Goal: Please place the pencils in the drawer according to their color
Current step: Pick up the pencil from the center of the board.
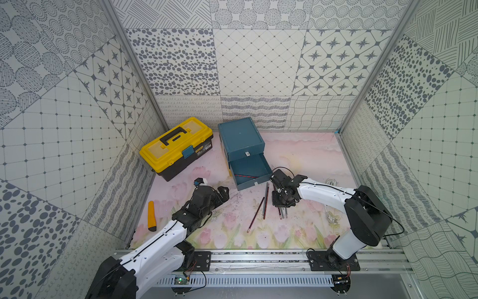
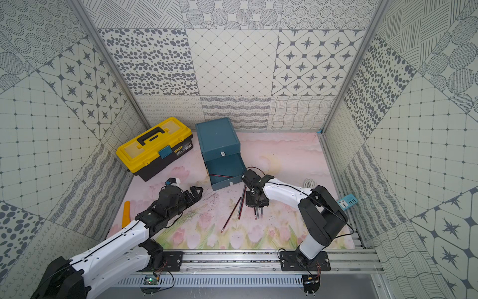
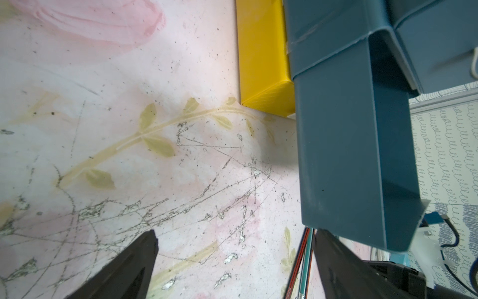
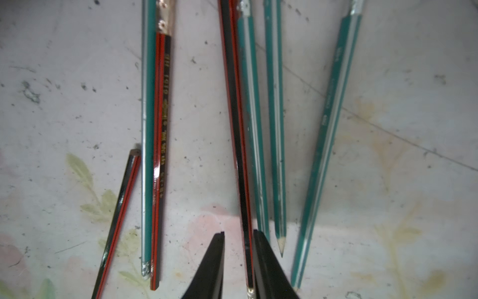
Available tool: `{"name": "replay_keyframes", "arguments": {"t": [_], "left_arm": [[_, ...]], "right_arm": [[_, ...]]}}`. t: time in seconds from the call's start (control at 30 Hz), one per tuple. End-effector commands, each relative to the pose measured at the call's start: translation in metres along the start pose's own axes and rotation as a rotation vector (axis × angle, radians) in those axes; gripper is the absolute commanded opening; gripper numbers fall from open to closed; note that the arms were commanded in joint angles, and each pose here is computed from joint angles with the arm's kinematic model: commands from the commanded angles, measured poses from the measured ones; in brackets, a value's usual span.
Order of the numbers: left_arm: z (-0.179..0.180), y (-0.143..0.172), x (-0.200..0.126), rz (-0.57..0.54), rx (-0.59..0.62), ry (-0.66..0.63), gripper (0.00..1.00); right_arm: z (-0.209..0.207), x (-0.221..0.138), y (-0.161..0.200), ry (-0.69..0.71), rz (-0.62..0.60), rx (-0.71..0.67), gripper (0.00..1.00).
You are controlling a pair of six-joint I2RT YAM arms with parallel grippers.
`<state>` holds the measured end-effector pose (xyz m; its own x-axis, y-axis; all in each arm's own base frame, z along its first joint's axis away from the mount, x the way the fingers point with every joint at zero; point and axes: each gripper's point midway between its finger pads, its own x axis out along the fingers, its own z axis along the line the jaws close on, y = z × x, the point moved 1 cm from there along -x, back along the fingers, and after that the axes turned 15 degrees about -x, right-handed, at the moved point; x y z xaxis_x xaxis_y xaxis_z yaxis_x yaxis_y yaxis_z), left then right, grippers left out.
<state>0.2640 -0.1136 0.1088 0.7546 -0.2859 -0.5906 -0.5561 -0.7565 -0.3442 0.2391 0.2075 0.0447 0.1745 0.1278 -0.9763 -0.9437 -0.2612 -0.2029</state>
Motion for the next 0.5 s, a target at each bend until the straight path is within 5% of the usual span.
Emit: {"name": "replay_keyframes", "arguments": {"t": [0.0,0.47], "left_arm": [[-0.008,-0.003,0.001,-0.004,-0.008,0.030,0.99],[-0.008,-0.002,0.001,0.000,-0.008,0.029,0.99]], "right_arm": [[0.006,-0.001,-0.015,-0.014,-0.035,0.004,0.25],[-0.001,0.009,-0.012,0.022,-0.010,0.003,0.23]]}}
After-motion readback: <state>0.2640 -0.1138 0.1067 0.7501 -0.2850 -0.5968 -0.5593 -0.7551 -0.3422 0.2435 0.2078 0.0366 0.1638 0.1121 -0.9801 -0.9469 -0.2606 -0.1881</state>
